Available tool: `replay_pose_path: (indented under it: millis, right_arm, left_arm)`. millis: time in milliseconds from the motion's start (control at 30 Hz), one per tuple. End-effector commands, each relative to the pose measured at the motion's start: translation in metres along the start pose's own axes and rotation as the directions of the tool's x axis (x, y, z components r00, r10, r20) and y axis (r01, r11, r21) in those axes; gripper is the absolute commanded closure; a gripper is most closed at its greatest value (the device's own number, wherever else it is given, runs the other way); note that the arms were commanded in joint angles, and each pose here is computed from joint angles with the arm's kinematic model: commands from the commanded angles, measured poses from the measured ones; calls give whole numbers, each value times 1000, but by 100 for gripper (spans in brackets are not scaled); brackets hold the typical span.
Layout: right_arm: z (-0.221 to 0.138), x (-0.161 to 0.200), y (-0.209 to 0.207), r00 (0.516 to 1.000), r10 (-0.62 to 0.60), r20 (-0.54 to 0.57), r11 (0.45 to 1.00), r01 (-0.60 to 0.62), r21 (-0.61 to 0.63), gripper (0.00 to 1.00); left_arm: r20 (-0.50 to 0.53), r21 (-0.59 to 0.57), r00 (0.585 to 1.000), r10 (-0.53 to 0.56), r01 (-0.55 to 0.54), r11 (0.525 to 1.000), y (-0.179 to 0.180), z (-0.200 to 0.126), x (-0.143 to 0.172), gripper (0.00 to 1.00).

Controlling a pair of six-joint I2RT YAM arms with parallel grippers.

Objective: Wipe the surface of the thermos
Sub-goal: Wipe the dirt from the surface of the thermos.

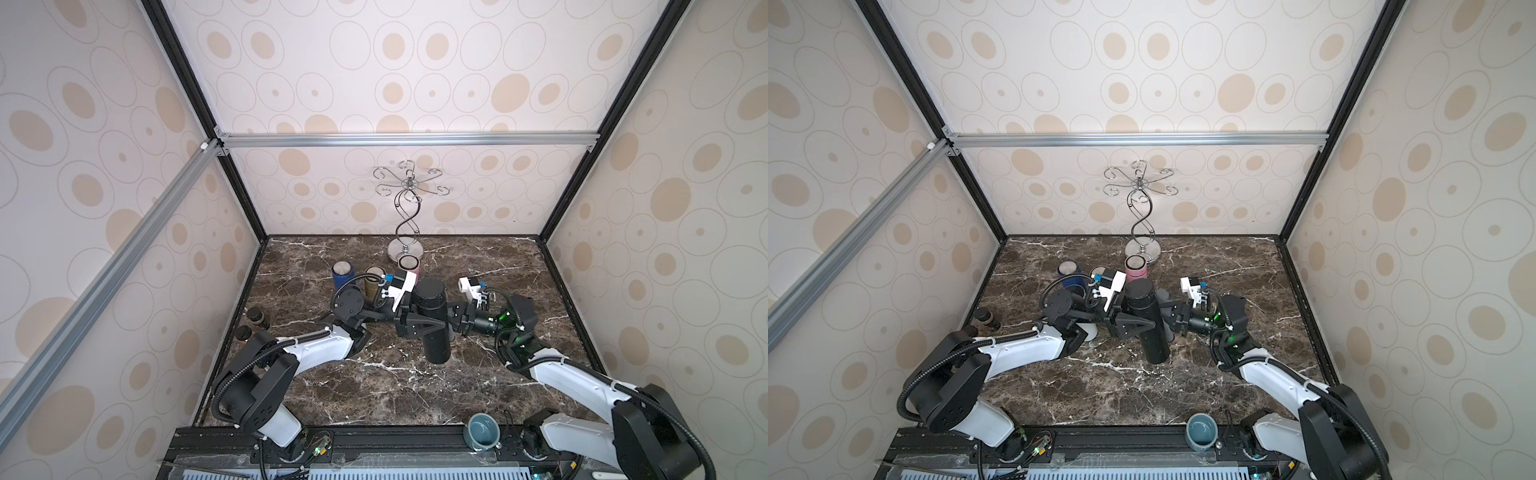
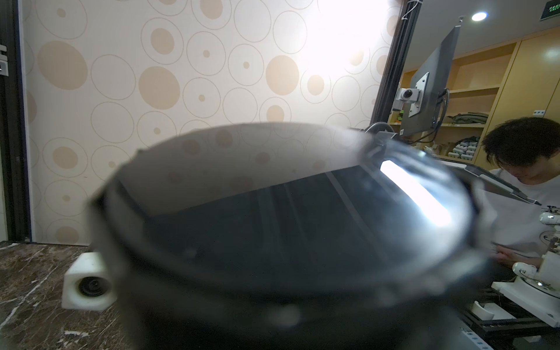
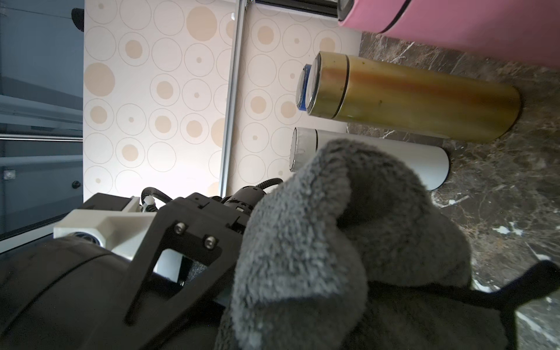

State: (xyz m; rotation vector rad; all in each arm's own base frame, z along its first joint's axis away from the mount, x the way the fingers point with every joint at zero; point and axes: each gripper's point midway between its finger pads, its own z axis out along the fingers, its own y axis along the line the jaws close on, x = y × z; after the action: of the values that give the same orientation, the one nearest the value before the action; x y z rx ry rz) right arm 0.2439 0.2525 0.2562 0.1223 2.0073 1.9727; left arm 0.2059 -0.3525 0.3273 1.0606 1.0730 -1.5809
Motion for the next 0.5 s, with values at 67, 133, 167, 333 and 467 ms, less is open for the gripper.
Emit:
replay_pose_path:
  millis: [67, 133, 167, 333, 467]
  right_arm:
    - [-18, 18, 34, 994, -107, -19, 994, 107, 10, 100]
    - [-25, 16, 44, 984, -180, 6, 981, 179, 71, 100]
    - [-29, 15, 51, 974, -224, 17, 970, 222, 101, 100]
    - [-44, 2, 85, 921, -379, 87, 915, 359, 182, 100]
    - [-39, -3, 118, 899, -425, 104, 904, 414, 112, 100]
  left_arm:
    - [92, -142, 983, 158, -144, 979, 23, -4, -39, 100]
    - [87, -159, 984, 153, -138, 978, 28, -5, -36, 100]
    - [83, -165, 986, 147, -132, 977, 29, -5, -34, 100]
    - [56, -229, 989, 138, -122, 966, 44, -8, -23, 100]
    - [30, -293, 991, 131, -116, 949, 57, -12, -14, 100]
